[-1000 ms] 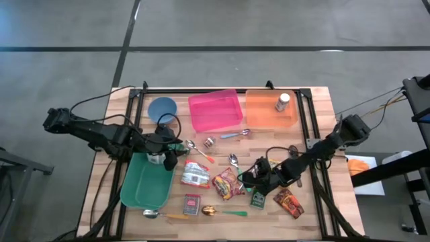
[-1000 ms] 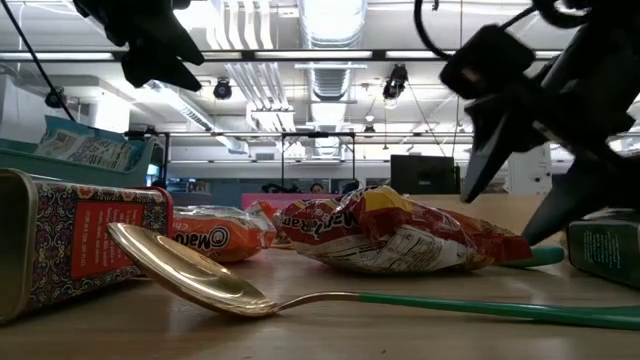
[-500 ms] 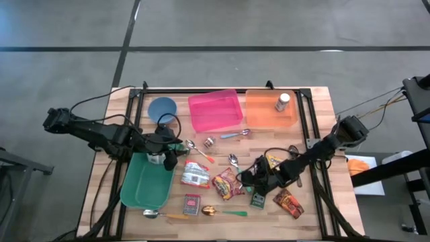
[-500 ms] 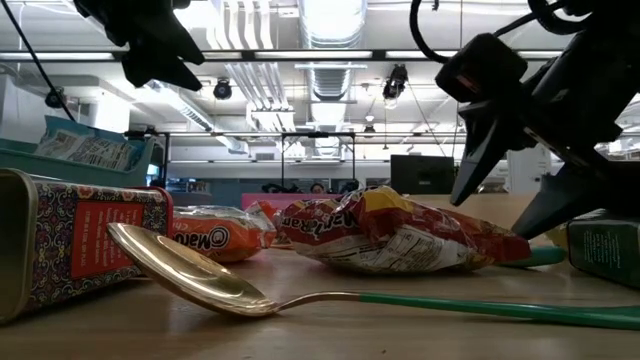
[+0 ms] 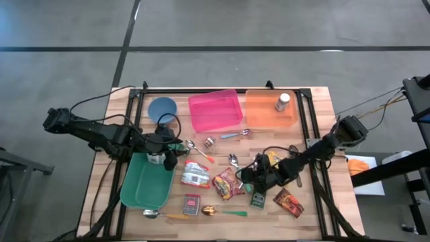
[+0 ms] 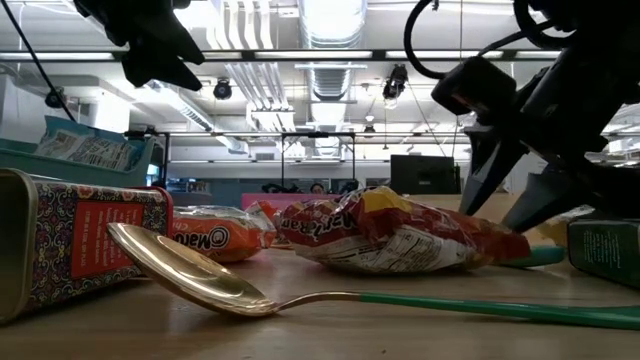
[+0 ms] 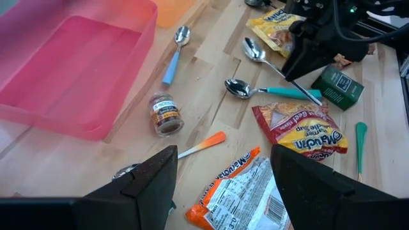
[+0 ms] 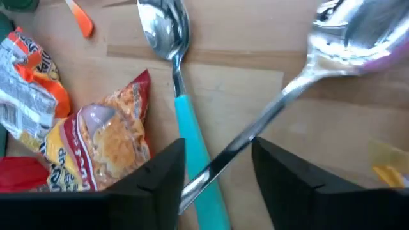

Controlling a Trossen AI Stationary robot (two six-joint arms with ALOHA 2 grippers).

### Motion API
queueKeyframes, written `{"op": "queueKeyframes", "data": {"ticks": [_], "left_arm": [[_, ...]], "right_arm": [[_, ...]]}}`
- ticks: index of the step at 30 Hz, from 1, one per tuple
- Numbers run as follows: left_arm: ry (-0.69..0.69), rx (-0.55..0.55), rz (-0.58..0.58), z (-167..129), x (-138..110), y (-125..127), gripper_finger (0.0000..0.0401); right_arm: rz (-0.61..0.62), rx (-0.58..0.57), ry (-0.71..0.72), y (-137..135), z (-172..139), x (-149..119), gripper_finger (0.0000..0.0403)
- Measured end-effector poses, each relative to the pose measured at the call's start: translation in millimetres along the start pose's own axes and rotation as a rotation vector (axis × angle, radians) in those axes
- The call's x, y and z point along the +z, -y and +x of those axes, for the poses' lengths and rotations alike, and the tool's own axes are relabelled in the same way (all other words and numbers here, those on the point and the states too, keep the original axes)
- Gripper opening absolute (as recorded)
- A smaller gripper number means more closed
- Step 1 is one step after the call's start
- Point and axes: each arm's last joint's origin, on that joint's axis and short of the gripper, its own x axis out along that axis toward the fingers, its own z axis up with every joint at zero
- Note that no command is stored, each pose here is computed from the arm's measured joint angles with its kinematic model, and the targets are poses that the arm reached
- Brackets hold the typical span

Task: Pick & Place Food Item
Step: Put the silver spoon into the pink bin

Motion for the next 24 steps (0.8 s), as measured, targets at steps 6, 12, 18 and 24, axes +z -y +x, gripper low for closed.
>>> {"op": "queueKeyframes", "data": {"ticks": [6,12,18,24], "left_arm": [[0.000,0.000,0.000,0.0,0.0,0.0,0.0255],[0.000,0.000,0.000,0.0,0.0,0.0,0.0255],[-0.001,0.000,0.001,0.0,0.0,0.0,0.0255],[-0.001,0.000,0.001,0.0,-0.1,0.0,0.0255]], "right_arm": [[-0.025,-0.021,0.014,2.0,7.2,0.8,0.0084],[-0.043,-0.036,0.029,4.2,16.0,-2.3,0.0030],[-0.082,-0.021,0.024,2.9,15.8,-2.5,0.0012],[-0.175,-0.006,0.012,-0.6,15.6,-3.3,0.0010]]}}
